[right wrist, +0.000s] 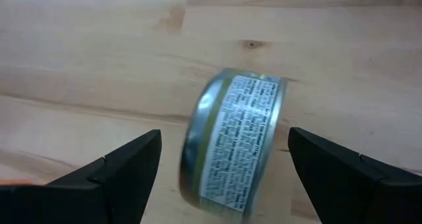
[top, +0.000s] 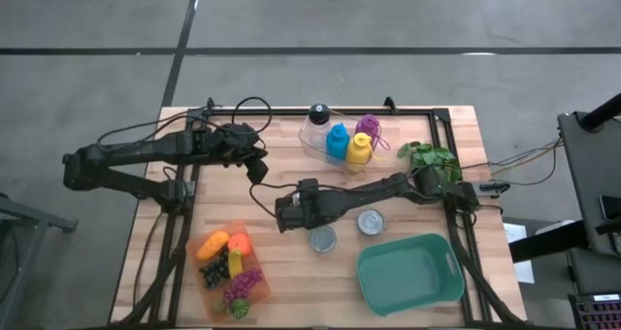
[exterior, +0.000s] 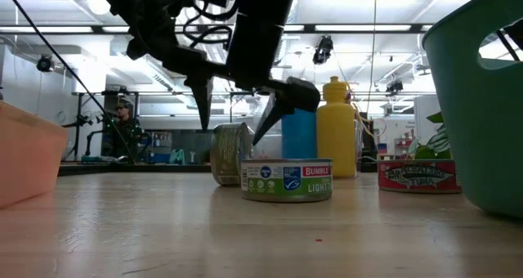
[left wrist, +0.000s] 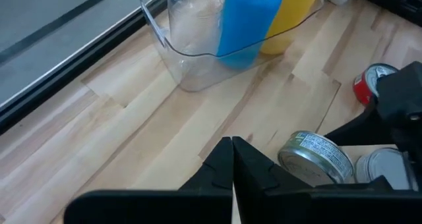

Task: Pick & Place Food Item
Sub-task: Put the top green tuna can into the green bin

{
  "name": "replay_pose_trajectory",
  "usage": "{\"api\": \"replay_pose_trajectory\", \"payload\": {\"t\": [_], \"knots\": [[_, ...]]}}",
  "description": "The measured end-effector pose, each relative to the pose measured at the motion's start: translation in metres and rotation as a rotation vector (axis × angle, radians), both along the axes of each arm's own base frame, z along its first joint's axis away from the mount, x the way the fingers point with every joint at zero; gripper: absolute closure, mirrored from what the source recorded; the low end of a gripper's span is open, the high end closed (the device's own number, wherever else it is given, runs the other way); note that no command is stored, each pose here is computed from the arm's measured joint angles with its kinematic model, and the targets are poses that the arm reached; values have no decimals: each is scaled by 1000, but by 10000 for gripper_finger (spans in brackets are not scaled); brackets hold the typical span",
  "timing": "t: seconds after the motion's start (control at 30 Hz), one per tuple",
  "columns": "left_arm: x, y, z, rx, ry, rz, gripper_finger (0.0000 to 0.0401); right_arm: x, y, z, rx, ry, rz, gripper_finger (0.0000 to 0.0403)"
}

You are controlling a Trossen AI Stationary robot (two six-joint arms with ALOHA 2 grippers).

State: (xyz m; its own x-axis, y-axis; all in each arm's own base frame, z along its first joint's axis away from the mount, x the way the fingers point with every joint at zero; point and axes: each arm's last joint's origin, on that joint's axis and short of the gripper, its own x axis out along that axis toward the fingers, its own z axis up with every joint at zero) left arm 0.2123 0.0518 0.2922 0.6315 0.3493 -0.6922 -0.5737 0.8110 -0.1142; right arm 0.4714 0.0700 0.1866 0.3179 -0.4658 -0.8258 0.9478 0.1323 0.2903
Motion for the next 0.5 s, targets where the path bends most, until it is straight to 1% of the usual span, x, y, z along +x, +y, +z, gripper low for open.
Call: {"api": "replay_pose_trajectory", "payload": {"t": [0.13, 0.4, 0.5], "knots": [[0, 0, 0, 2, 1, -2, 400, -2, -3, -8, 3, 16, -5, 74], [0, 0, 0, 2, 1, -2, 400, 2, -9, -27, 69, -16, 41, 74], [0, 0, 0, 2, 1, -2, 400, 1, -11, -31, 77, -10, 38, 74]]}}
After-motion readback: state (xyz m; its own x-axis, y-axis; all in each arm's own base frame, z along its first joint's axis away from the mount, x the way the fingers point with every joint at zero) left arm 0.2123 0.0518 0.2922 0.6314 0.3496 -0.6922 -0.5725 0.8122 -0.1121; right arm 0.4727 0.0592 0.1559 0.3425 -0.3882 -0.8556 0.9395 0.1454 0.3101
